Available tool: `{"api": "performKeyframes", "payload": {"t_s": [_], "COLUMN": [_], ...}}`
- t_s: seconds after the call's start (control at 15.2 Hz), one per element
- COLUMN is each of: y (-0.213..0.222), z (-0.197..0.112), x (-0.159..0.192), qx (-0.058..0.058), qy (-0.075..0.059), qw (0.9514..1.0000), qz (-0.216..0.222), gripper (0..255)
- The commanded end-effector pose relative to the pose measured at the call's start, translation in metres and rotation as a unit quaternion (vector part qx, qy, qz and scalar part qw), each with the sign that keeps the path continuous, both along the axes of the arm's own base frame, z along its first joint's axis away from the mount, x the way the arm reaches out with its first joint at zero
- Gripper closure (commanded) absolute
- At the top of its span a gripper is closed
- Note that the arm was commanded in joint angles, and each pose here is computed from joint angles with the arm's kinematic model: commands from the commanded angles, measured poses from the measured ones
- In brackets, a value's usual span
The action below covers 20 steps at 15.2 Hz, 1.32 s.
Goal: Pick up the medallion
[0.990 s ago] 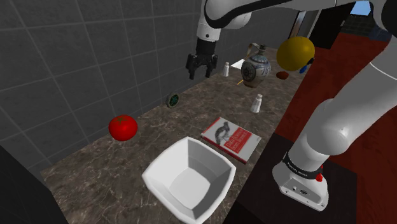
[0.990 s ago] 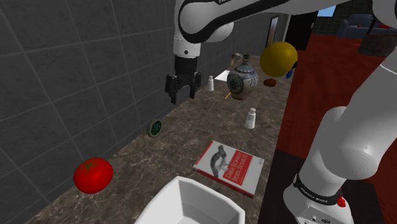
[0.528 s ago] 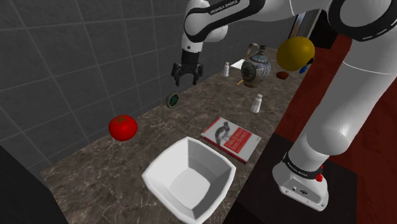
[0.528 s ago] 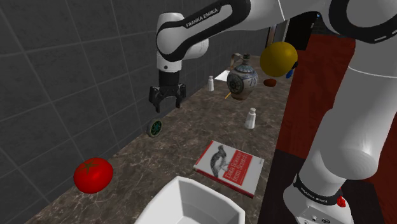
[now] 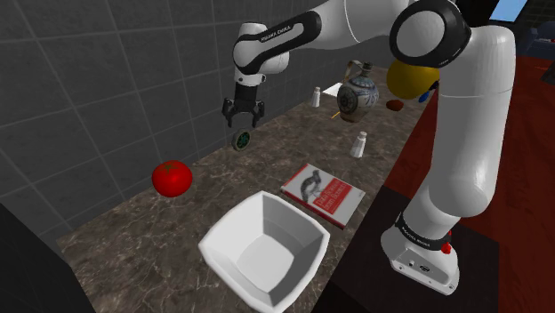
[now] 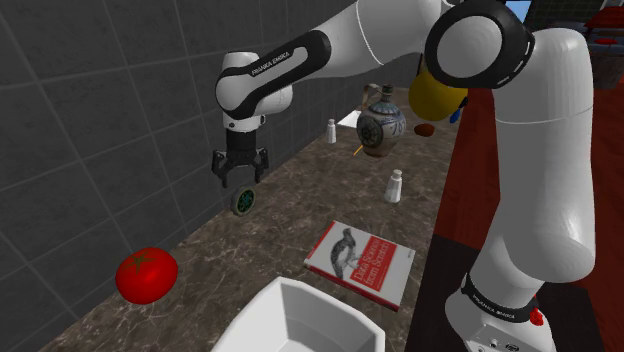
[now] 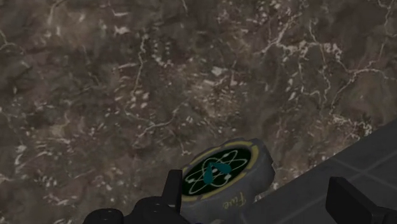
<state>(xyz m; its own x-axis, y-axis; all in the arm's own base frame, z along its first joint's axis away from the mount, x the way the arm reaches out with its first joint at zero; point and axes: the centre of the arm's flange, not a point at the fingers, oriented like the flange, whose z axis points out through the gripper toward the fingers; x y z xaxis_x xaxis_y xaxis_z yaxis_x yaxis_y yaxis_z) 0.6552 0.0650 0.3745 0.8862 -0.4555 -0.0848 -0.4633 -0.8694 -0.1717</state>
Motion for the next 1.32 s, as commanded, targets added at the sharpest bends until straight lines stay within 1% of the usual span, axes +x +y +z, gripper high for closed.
{"api": "performKeyframes", "payload": {"t_s": [0.0, 0.46, 0.59, 0.66, 1.25], "y": [0.002, 0.002, 0.002, 0.002, 0.002], "z": [-0.009, -0.049, -0.049, -0.049, -0.049], "x": [0.013, 0.013, 0.013, 0.013, 0.013], "qx": [0.002, 0.002, 0.002, 0.002, 0.002], "qy": [0.003, 0.003, 0.003, 0.003, 0.003], "qw": [0.9999, 0.9999, 0.9999, 0.9999, 0.9999], "qz": [-0.01, -0.01, -0.01, -0.01, -0.01], "gripper": [0, 0, 0, 255, 255]}}
